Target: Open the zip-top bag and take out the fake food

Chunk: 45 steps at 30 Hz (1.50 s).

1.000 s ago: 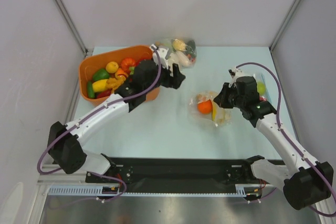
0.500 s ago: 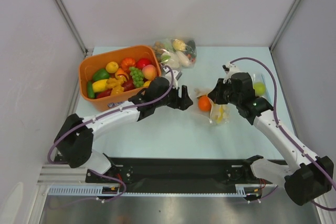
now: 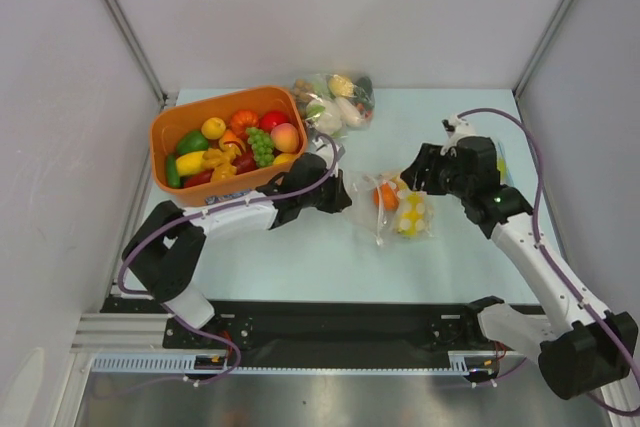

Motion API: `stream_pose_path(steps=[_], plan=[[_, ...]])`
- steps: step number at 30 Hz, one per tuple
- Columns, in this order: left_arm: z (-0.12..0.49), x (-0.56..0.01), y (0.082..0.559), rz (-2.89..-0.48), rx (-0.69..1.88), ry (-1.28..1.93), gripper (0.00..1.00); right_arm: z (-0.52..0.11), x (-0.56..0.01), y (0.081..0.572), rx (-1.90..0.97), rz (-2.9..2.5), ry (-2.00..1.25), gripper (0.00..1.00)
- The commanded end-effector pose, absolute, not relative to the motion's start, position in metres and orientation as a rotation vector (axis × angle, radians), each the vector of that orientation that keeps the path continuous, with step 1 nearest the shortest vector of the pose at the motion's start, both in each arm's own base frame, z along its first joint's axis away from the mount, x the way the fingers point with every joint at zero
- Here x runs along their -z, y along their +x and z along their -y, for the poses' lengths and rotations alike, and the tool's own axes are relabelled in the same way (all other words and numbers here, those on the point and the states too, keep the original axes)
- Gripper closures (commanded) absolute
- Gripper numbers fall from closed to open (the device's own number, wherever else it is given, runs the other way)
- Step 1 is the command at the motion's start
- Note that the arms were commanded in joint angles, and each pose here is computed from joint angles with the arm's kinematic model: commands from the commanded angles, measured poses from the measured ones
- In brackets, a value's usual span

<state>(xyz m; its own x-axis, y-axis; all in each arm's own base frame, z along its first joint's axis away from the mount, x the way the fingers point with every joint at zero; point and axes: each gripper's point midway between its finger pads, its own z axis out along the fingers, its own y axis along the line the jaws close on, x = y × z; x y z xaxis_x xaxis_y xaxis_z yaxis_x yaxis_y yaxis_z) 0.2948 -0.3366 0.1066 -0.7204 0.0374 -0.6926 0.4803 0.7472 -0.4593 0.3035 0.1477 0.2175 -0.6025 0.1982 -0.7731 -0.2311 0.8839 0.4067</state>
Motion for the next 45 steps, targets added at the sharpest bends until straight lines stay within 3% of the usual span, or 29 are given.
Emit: stream_pose_path(steps=[1, 8, 15, 22, 26, 27, 28, 31, 34, 37, 42, 45], plan=[[0.334, -0.117, 0.312, -2.197, 0.843, 0.37, 1.0, -0.126, -0.242, 0.307, -0.563, -2.046, 0.02, 0.38], [0.324, -0.111, 0.324, -2.209, 0.794, 0.361, 1.0, -0.1, -0.182, 0.305, -0.604, -2.169, 0.159, 0.25], [0.327, -0.105, 0.325, -2.204, 0.793, 0.405, 0.99, -0.099, -0.124, 0.301, -0.652, -2.269, 0.246, 0.24], [0.335, -0.101, 0.327, -2.177, 0.811, 0.461, 1.0, -0.11, -0.101, 0.308, -0.797, -2.264, 0.268, 0.27], [0.337, -0.117, 0.33, -2.116, 0.823, 0.48, 0.95, -0.11, -0.087, 0.309, -0.802, -2.307, 0.28, 0.4], [0.337, -0.12, 0.331, -2.103, 0.819, 0.485, 0.89, -0.11, -0.083, 0.308, -0.805, -2.318, 0.281, 0.49], [0.335, -0.131, 0.331, -2.076, 0.818, 0.485, 0.68, -0.111, -0.079, 0.307, -0.808, -2.332, 0.282, 0.53], [0.329, -0.142, 0.332, -2.047, 0.788, 0.481, 0.43, -0.11, -0.074, 0.305, -0.807, -2.345, 0.289, 0.76], [0.32, -0.164, 0.328, -1.987, 0.759, 0.451, 0.34, -0.109, -0.071, 0.304, -0.792, -2.357, 0.29, 0.9], [0.315, -0.19, 0.318, -1.908, 0.727, 0.447, 0.34, -0.106, -0.068, 0.303, -0.774, -2.369, 0.292, 1.0], [0.332, -0.203, 0.303, -1.862, 0.803, 0.485, 0.37, -0.105, -0.065, 0.301, -0.763, -2.389, 0.282, 1.0], [0.354, -0.197, 0.298, -1.882, 0.864, 0.536, 0.45, -0.104, -0.065, 0.298, -0.755, -2.397, 0.285, 1.0]])
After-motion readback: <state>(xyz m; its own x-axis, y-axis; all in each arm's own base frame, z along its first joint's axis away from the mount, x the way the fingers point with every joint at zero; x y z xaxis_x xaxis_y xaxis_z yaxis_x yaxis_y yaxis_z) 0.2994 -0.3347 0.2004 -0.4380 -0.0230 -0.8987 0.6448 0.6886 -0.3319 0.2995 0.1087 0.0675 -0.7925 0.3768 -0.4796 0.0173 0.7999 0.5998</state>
